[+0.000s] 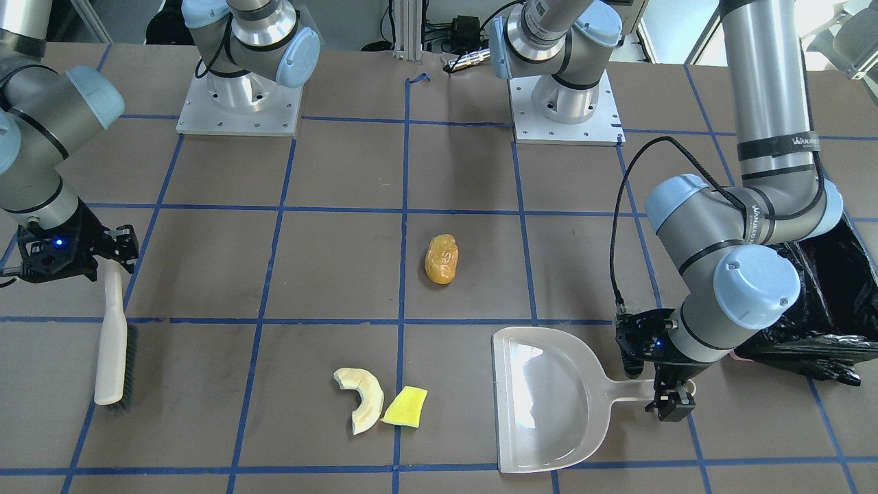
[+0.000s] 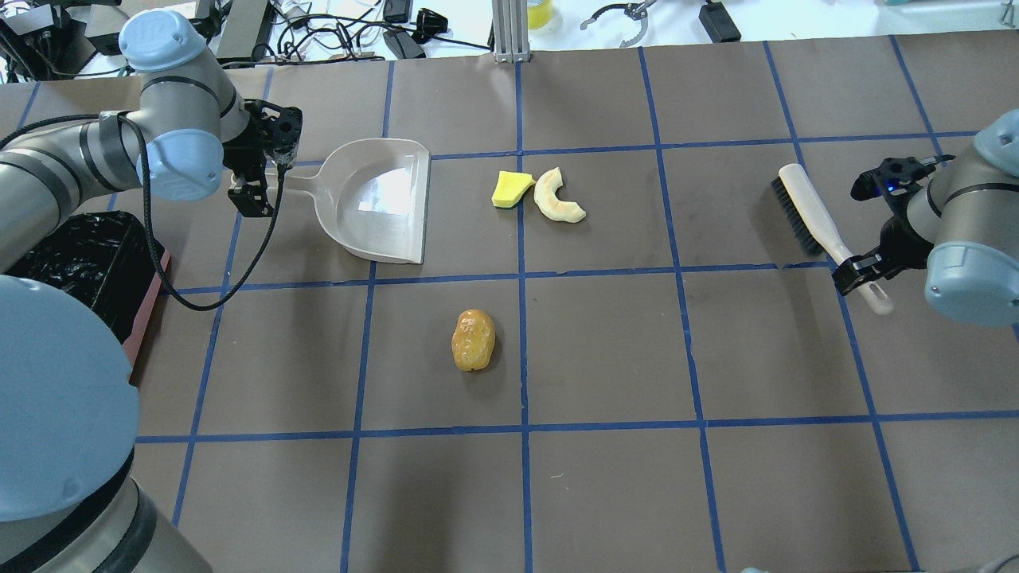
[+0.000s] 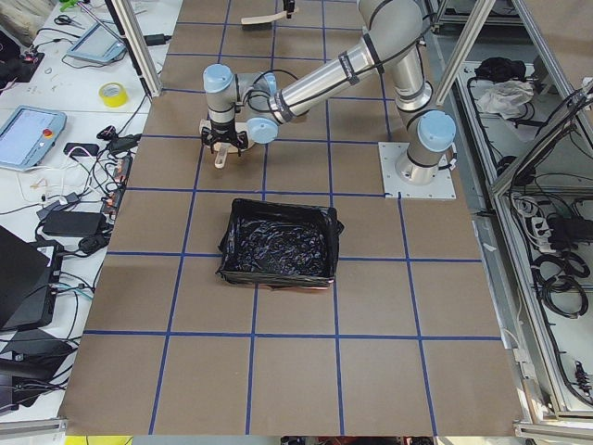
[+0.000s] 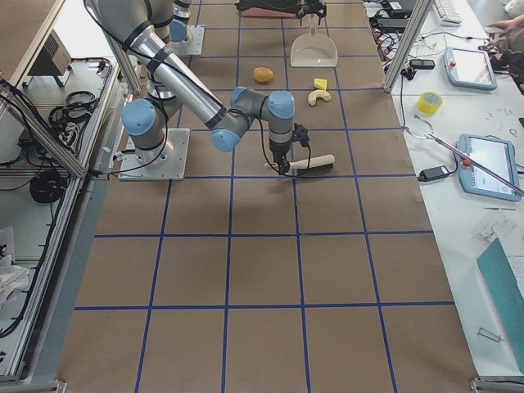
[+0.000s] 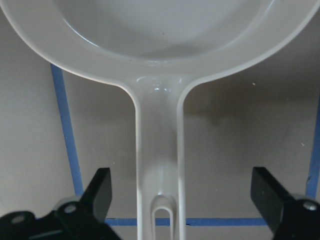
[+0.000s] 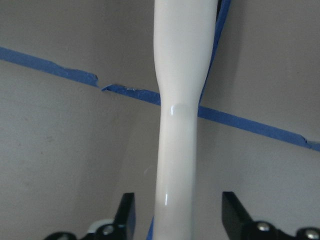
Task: Sweep and dump trash into bin
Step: 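Close the left gripper on the dustpan handle while the right gripper grasps the brush, then lift the brush with the right gripper and carry it toward the sponge and apple slice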
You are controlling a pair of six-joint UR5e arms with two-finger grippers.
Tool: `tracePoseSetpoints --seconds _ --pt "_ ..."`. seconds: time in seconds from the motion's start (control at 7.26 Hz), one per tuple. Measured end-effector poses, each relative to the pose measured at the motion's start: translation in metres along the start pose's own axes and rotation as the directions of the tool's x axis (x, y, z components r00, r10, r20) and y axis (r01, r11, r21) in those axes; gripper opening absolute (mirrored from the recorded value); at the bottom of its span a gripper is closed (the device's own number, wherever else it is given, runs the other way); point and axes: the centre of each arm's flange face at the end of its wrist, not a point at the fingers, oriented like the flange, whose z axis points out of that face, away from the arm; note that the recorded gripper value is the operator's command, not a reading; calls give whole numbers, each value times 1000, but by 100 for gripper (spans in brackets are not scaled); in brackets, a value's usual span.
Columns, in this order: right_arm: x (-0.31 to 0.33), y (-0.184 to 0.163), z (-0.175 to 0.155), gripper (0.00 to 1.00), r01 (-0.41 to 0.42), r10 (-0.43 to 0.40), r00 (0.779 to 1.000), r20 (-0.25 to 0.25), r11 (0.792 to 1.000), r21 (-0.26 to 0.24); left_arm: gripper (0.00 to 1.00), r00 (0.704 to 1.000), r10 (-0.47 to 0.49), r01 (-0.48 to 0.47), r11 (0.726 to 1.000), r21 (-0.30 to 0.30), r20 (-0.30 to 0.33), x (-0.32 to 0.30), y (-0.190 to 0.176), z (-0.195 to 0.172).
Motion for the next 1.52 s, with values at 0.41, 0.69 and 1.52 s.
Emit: tracePoseSetpoints --seconds 0.41,0.69,1.52 --pt "0 0 -2 9 -7 7 1000 -1 1000 4 64 1000 -1 1 1000 -2 17 -4 1 10" --pt "0 -1 -5 0 -10 10 1000 -2 1000 15 44 1000 -1 1 1000 -3 23 -6 1 11" --pt "-70 -25 -98 0 -164 162 986 34 982 90 30 1000 2 -2 1000 -3 31 -7 1 9"
